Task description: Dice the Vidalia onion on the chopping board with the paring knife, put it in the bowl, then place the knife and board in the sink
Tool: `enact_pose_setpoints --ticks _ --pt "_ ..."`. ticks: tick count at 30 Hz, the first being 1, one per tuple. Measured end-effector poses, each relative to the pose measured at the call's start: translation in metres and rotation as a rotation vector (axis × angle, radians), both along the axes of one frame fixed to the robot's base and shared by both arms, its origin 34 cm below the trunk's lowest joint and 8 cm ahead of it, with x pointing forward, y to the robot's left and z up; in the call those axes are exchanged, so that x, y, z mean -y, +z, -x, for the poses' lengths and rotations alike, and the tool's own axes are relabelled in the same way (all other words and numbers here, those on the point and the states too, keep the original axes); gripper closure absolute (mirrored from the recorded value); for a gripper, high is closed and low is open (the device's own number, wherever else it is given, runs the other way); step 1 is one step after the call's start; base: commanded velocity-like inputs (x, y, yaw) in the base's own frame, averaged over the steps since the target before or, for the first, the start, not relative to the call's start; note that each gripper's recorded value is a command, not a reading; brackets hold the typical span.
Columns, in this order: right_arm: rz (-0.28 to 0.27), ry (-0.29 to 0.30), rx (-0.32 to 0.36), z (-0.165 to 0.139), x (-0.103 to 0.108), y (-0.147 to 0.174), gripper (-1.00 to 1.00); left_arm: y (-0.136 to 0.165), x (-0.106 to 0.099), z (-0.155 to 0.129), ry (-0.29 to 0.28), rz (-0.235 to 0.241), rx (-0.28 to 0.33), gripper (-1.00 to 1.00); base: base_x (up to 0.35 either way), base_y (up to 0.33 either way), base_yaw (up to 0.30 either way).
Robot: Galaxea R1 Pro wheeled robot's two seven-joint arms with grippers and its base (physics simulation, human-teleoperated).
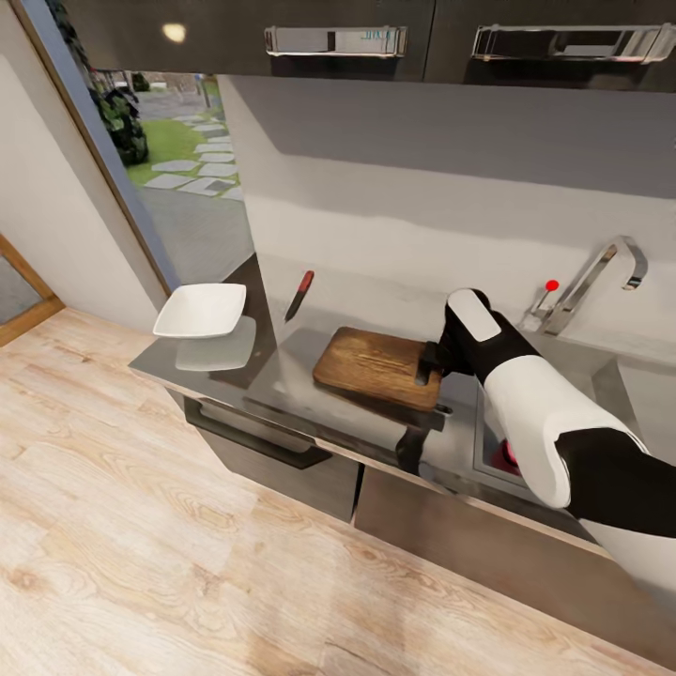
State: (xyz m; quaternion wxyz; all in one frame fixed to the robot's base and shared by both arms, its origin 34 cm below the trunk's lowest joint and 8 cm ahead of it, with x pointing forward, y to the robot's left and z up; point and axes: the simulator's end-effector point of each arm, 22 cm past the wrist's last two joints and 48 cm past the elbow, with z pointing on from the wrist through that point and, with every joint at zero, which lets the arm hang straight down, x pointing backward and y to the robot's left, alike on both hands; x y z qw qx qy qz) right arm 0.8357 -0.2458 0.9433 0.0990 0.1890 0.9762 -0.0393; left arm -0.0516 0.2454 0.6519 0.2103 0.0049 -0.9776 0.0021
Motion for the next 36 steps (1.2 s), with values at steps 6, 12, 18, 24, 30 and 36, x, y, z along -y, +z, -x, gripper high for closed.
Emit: enact_pose_setpoints --ticks 6,12,18,24,30,36 --pt "0.013 0.008 0.006 -0.001 0.001 0.002 1.0 0.0 0.0 0.0 0.0 0.0 0.0 -1.0 0.0 0.0 0.0" --pt "0.016 0.01 0.008 -0.002 0.001 0.002 1.0 0.0 0.0 0.0 0.0 0.0 0.0 -1.0 0.0 0.0 0.0" --pt "0.016 0.01 0.008 -0.002 0.001 0.002 1.0 0.0 0.0 0.0 0.0 0.0 0.0 -1.0 0.0 0.0 0.0" --pt "0.017 0.01 0.008 -0.002 0.001 0.002 1.0 0.0 0.0 0.0 0.0 0.0 0.0 -1.0 0.0 0.0 0.0" --pt "0.032 0.023 -0.055 0.013 0.005 -0.013 -1.0 0.0 0.0 0.0 0.0 0.0 0.0 -1.0 0.0 0.0 0.0" --pt "0.032 0.023 -0.055 0.013 0.005 -0.013 -1.0 0.0 0.0 0.0 0.0 0.0 -0.001 -1.0 0.0 0.0 0.0"
